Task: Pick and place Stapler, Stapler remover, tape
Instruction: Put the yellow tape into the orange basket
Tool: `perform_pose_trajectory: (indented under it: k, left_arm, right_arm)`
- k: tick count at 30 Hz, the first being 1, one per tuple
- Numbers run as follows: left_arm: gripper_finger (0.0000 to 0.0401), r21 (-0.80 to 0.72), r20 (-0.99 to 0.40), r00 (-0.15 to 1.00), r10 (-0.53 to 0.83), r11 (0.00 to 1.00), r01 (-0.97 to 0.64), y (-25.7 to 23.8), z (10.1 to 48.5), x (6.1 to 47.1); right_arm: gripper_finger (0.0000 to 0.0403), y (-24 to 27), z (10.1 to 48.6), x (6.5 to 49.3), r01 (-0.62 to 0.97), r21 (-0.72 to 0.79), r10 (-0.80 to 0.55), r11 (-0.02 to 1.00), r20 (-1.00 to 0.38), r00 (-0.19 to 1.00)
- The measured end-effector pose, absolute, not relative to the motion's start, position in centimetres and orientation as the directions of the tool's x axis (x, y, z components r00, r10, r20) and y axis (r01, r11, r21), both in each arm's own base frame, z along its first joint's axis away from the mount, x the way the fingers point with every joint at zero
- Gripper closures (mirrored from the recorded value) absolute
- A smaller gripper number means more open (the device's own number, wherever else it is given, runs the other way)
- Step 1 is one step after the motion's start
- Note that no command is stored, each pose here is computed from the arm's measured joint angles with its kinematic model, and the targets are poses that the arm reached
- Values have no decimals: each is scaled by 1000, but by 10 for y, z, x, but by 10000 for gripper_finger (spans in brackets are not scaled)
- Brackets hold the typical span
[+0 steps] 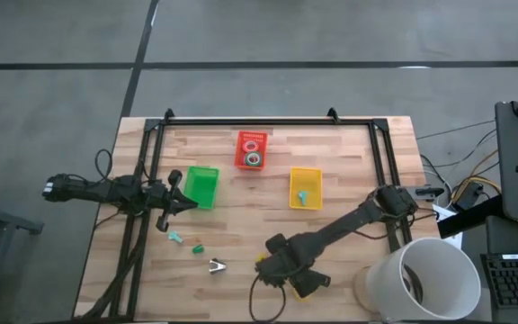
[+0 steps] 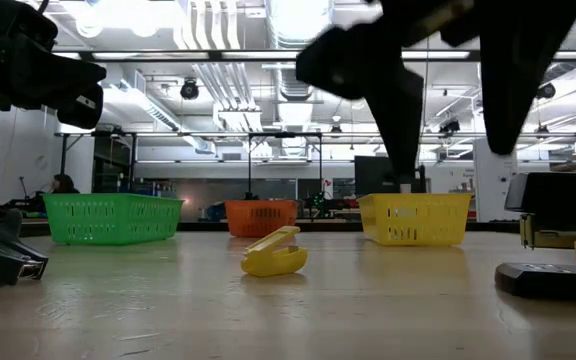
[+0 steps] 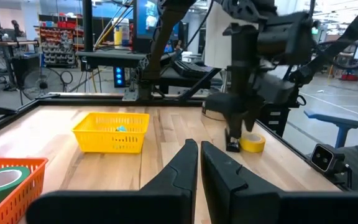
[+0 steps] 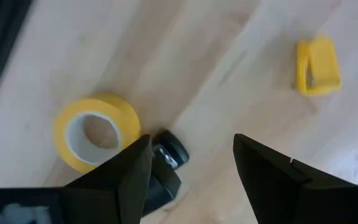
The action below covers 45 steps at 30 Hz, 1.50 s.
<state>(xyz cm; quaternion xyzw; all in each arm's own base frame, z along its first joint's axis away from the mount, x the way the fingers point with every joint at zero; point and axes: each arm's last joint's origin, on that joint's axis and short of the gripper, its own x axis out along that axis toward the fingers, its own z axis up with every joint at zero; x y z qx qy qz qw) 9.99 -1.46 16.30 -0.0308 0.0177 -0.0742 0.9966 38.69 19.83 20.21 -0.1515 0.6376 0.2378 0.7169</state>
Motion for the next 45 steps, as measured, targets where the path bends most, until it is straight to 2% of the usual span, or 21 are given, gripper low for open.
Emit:
perform_pose_trajectory:
  k: [5, 9, 12, 18, 25, 32, 36, 45]
  left_arm:
    - [378, -64, -31, 988, -149, 987, 146, -15, 163, 100]
    - [378, -64, -31, 988, -149, 987, 147, -15, 163, 100]
    - [378, -64, -31, 988, -149, 987, 146, -15, 163, 100]
    - [378, -64, -31, 988, -149, 987, 147, -15, 163, 100]
    - [378, -64, -31, 988, -149, 987, 147, -15, 163, 100]
    - [378, -64, -31, 988, -149, 987, 146, -15, 163, 100]
    - [378, -64, -31, 988, -149, 987, 146, -15, 163, 100]
    - [378, -64, -31, 988, -149, 987, 146, -15, 163, 100]
  right_arm:
    - [181, 215, 211, 382, -607, 83, 173, 790, -981, 91]
    - [182, 230, 195, 366, -653, 88, 147, 752, -988, 36]
    - [182, 235, 183, 360, -644, 92, 139, 759, -990, 22]
    - [184, 241, 176, 361, -653, 56, 152, 755, -984, 91]
    - [184, 237, 162, 357, -651, 58, 137, 756, -988, 71]
    - [186, 239, 153, 359, -667, 51, 169, 743, -979, 113]
    - [210, 238, 154, 361, -668, 49, 171, 743, -978, 118]
    - [313, 231, 154, 366, -667, 44, 169, 744, -978, 124]
